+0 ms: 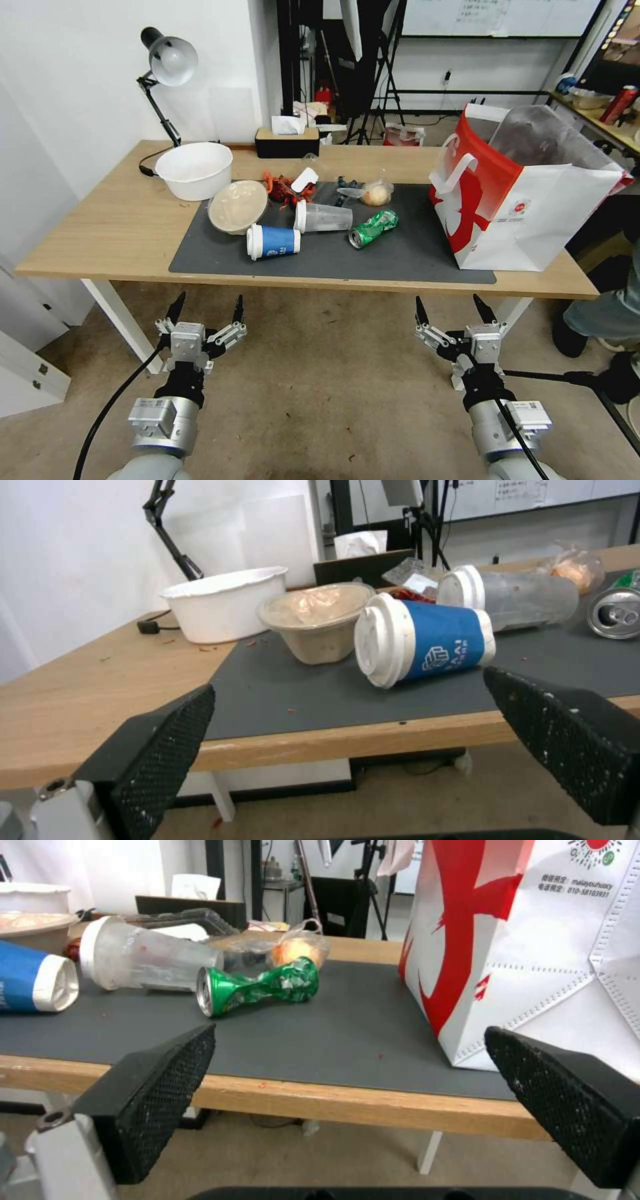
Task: Pick up the trash from the table and place it into the takeout bag.
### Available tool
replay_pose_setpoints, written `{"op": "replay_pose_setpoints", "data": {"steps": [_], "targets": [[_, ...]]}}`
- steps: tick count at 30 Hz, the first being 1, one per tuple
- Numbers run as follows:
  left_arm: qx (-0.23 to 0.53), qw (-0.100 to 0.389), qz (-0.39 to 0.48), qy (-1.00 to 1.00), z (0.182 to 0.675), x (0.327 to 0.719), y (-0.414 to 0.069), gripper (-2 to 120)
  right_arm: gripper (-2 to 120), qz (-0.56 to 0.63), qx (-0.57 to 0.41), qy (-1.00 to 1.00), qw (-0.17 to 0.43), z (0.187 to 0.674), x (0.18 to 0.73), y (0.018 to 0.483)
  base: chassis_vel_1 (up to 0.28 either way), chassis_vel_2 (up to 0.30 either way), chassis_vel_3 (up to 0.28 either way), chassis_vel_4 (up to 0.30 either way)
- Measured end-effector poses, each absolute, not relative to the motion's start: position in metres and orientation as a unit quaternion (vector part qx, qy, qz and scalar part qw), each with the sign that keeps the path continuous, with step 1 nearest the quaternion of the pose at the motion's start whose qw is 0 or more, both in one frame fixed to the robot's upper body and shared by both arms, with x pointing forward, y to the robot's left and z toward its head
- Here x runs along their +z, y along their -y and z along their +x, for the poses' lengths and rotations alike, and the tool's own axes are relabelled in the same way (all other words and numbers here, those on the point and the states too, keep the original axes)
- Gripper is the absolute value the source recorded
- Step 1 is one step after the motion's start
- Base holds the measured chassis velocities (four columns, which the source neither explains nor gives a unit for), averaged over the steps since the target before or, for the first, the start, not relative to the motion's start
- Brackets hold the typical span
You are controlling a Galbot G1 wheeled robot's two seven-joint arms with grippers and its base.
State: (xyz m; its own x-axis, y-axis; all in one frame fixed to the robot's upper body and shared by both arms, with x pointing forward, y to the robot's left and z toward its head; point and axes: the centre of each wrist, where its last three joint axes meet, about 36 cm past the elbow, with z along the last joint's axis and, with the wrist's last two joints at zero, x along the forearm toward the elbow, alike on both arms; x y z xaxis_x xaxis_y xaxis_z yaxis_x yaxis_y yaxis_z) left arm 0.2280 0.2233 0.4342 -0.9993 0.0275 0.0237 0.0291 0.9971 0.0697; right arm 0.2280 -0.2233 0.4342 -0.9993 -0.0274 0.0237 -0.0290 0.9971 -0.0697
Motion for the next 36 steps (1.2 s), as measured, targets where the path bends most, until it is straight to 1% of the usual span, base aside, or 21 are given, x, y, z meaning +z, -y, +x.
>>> {"op": "replay_pose_setpoints", "data": {"steps": [31, 33, 36], "targets": [[-0.035, 0.011, -0.014, 0.999, 0.228, 0.434, -0.223, 100, 100, 0.014, 0.035, 0.999, 0.012, 0.229, 0.434, 0.223, 0.0, 0.0, 0.0, 0.0], [-0.033, 0.012, -0.014, 0.999, 0.229, 0.435, -0.223, 100, 100, 0.011, 0.032, 0.999, 0.013, 0.233, 0.437, 0.222, 0.0, 0.0, 0.0, 0.0], [-0.027, 0.018, -0.013, 0.999, 0.232, 0.436, -0.222, 100, 100, -0.001, 0.016, 1.0, 0.014, 0.252, 0.454, 0.219, 0.0, 0.0, 0.0, 0.0]]}}
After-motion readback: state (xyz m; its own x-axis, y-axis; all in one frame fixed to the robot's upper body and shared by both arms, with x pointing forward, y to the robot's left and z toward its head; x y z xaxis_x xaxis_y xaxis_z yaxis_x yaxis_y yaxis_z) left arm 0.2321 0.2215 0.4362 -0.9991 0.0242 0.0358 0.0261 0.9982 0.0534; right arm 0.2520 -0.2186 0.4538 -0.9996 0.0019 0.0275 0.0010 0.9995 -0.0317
